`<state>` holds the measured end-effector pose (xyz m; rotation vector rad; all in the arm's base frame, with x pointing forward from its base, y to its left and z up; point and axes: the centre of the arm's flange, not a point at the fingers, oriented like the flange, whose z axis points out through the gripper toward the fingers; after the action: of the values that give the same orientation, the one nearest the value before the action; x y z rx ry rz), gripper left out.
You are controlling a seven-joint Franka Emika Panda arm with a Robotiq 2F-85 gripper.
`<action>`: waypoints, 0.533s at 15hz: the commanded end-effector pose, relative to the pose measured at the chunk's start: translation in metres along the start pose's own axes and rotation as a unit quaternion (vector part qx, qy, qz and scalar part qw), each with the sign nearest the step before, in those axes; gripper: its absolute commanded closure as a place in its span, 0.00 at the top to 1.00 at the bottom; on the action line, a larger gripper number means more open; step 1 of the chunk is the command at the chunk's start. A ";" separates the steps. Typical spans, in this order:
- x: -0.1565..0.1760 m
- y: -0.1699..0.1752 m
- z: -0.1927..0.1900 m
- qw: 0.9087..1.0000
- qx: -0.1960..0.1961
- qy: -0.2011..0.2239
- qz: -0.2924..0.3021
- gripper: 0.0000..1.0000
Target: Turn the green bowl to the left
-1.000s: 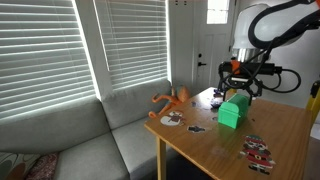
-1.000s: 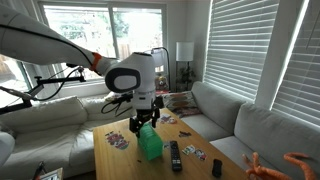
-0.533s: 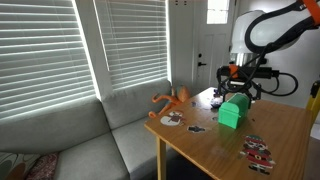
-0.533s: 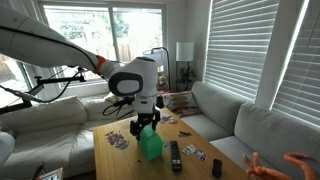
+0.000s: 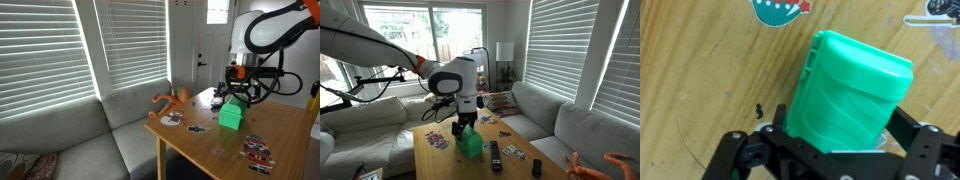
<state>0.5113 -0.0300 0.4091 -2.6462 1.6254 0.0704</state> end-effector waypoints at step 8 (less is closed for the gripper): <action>-0.010 0.001 -0.004 0.962 -0.025 -0.006 -0.272 1.00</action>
<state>0.5093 -0.0227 0.4084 -2.9209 1.0556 0.0864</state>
